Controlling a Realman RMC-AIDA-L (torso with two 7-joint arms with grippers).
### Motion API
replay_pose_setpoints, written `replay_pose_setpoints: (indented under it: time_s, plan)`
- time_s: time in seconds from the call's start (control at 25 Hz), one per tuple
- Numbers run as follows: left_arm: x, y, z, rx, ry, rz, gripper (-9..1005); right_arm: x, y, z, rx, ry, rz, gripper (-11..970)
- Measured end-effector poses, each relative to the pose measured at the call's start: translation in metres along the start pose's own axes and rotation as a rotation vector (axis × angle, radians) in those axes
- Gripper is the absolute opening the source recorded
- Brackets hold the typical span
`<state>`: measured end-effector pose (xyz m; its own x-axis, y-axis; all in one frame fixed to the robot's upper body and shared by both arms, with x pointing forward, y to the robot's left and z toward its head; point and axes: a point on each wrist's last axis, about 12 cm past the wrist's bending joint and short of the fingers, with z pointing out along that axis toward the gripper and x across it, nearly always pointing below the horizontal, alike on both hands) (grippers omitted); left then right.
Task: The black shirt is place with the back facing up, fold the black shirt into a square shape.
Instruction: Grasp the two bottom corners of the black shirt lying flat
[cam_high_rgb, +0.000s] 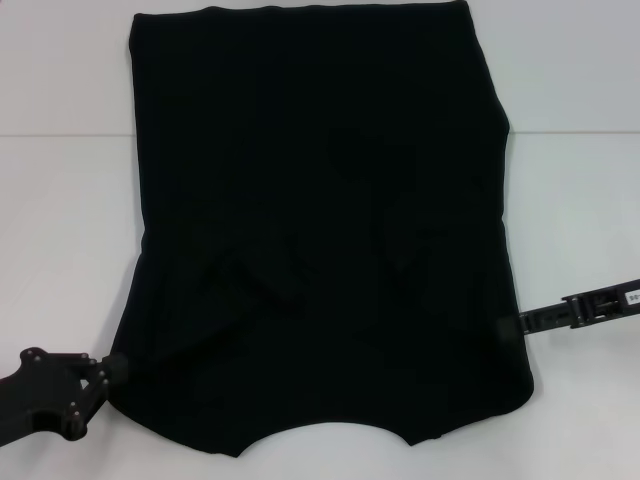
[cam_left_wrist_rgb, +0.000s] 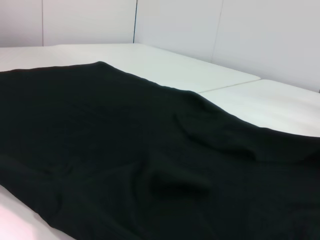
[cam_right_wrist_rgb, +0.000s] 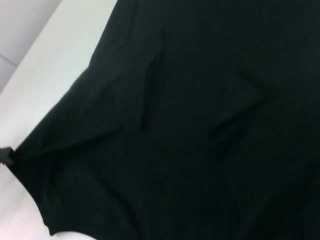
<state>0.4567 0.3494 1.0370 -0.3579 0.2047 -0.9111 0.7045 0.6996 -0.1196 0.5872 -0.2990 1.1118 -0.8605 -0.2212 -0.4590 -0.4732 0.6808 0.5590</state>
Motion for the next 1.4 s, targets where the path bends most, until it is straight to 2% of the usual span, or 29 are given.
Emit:
replay_pose_setpoints:
  time_s: [0.52,0.96,1.4]
  plan:
    - [0.001,0.0,-0.001,0.0,0.005,-0.002,1,-0.014,0.007,0.014,0.061,0.081,-0.022,751]
    - [-0.003,0.004,-0.002,-0.006,0.005,0.014,0,-0.028,0.02,0.034,0.118,0.16,-0.049,716]
    - [-0.006,0.007,-0.001,-0.013,0.001,0.028,1,-0.024,0.02,0.04,0.161,0.218,-0.043,504]
